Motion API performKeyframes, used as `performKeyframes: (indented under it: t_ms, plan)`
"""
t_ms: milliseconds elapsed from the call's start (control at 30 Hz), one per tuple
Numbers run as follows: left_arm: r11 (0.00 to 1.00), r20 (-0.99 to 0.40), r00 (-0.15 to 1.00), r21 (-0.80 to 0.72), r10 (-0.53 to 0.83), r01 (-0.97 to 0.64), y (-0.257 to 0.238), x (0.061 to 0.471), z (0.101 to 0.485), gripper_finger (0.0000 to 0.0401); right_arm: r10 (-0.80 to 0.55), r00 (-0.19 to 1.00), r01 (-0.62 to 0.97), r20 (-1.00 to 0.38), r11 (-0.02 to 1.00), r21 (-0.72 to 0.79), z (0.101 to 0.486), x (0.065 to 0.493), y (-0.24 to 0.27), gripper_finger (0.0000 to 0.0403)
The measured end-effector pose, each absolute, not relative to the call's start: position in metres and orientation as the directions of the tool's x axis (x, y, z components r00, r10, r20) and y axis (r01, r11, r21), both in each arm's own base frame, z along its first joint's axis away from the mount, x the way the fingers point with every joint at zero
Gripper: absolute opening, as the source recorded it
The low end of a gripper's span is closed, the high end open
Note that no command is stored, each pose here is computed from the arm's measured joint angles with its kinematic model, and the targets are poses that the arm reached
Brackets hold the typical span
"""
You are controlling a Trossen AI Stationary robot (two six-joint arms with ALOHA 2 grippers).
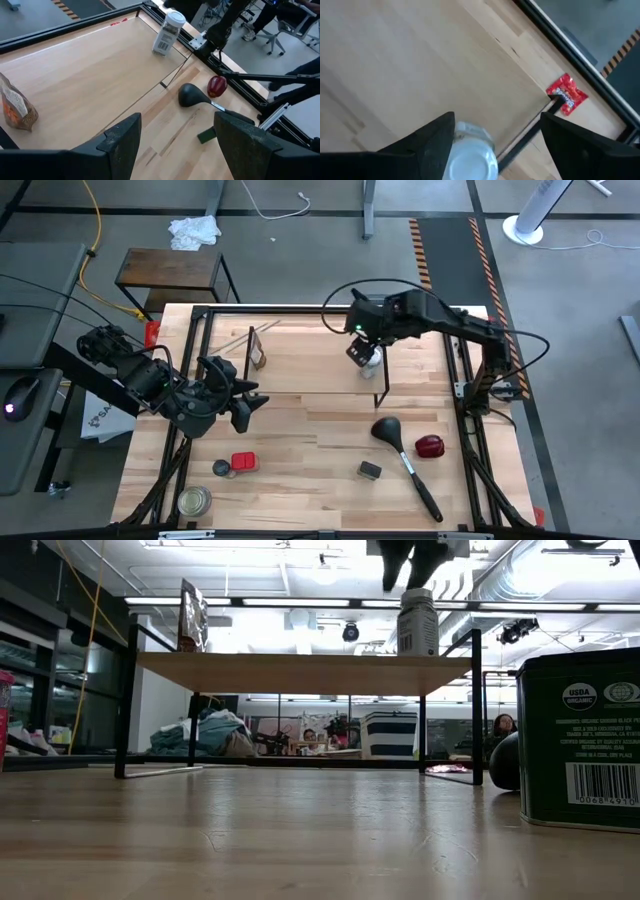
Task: Shelf spices
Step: Put the white seasoning bottle on the shelf
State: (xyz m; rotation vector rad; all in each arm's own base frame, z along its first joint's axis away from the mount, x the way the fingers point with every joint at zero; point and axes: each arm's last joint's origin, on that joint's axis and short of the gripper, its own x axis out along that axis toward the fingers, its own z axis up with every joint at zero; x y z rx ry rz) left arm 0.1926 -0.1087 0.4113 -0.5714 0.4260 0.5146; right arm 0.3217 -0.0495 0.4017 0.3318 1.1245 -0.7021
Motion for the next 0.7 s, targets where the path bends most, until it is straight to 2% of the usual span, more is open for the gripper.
performKeyframes:
  t_ms: [67, 133, 200, 300, 333, 567, 700]
  plan:
    - [0.722, -0.514, 0.791, -0.401, 0.332, -0.564, -0.109, 0.193, 0.411, 0.0246, -0.34, 0.294, 0.636, -0.893, 0.767, -0.082, 0.411, 0.319, -0.041, 0.0271]
    - [0.723, -0.519, 0.79, -0.402, 0.326, -0.562, -0.109, 0.193, 0.411, 0.0246, -0.331, 0.318, 0.607, -0.889, 0.791, -0.077, 0.416, 0.314, -0.026, 0.0234]
    - [0.72, -0.521, 0.789, -0.403, 0.326, -0.564, -0.109, 0.192, 0.411, 0.0246, -0.34, 0.316, 0.594, -0.886, 0.799, -0.095, 0.413, 0.308, -0.012, 0.0171]
    - [0.719, -0.517, 0.788, -0.402, 0.334, -0.568, -0.109, 0.192, 0.411, 0.0246, -0.354, 0.269, 0.595, -0.896, 0.792, -0.135, 0.396, 0.299, 0.009, 0.0046]
    - [0.717, -0.513, 0.789, -0.402, 0.339, -0.569, -0.109, 0.192, 0.411, 0.0246, -0.366, 0.258, 0.606, -0.894, 0.782, -0.145, 0.392, 0.294, 0.016, 0.0024]
    - [0.687, -0.458, 0.782, -0.401, 0.423, -0.606, -0.103, 0.192, 0.414, 0.0246, -0.391, 0.27, 0.78, -0.88, 0.624, -0.038, 0.376, 0.236, 0.052, 0.0004]
    - [0.666, -0.454, 0.765, -0.395, 0.457, -0.633, -0.094, 0.197, 0.414, 0.0246, -0.441, 0.185, 0.9, -0.878, 0.435, -0.028, 0.345, 0.213, 0.048, 0.0001]
